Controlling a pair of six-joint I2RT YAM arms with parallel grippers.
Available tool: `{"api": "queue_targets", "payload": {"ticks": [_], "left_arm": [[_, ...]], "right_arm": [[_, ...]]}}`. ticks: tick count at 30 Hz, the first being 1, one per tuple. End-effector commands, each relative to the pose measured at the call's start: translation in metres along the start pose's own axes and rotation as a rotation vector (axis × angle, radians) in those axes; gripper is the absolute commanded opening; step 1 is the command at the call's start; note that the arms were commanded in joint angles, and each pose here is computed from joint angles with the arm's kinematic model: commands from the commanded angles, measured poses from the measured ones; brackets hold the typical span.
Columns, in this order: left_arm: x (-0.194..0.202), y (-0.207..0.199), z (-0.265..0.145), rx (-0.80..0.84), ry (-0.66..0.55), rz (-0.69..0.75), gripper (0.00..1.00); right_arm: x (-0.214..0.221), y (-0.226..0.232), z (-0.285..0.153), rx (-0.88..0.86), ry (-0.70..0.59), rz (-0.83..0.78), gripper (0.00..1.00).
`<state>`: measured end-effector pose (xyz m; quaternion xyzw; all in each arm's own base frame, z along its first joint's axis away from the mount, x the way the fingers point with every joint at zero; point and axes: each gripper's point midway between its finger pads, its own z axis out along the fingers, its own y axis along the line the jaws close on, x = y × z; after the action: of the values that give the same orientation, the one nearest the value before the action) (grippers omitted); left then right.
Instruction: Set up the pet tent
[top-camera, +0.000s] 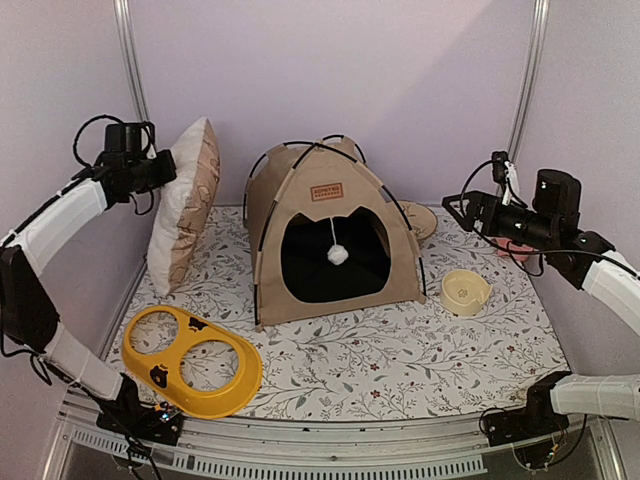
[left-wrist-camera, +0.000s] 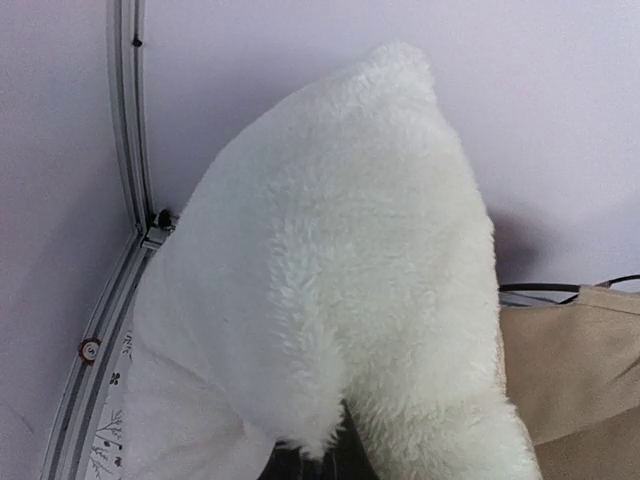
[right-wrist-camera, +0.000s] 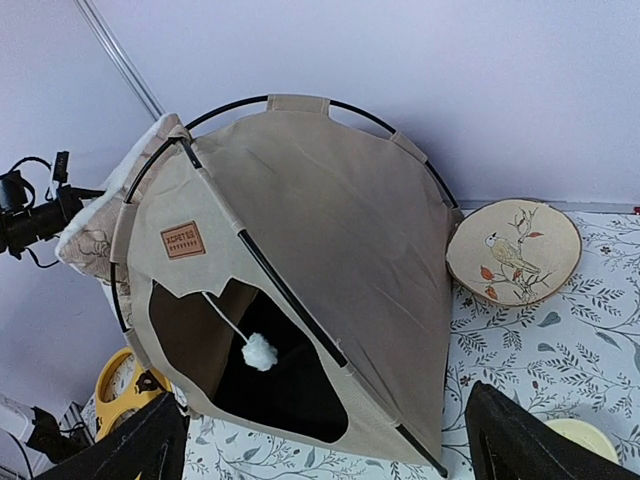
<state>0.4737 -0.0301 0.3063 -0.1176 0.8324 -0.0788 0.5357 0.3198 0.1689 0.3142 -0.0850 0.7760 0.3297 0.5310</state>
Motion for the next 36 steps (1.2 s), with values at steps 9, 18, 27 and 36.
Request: {"api": "queue_targets", "payload": {"ticks": [9, 18, 27, 36], "left_arm": [[-0.119, -0.155, -0.228, 0.629, -0.387, 0.042, 0.00], [-0.073, -0.286, -0.372, 1.249, -0.376, 0.046, 0.00], [0.039, -0.384, -0.408, 1.490, 0.013, -0.109, 0.00], [0.203, -0.311, -0.223, 0.997, 0.498, -0.419, 0.00]], "right_arm": [[-0.031, 0.063, -0.002, -0.174, -0.078, -0.100, 0.99], [-0.047, 0.064, -0.025, -0.124, -0.125, -0.111, 0.99], [-0.061, 0.047, -0.075, 0.051, -0.186, -0.140, 0.99], [0.007, 0.020, -0.067, 0.097, -0.003, -0.091, 0.99]]}}
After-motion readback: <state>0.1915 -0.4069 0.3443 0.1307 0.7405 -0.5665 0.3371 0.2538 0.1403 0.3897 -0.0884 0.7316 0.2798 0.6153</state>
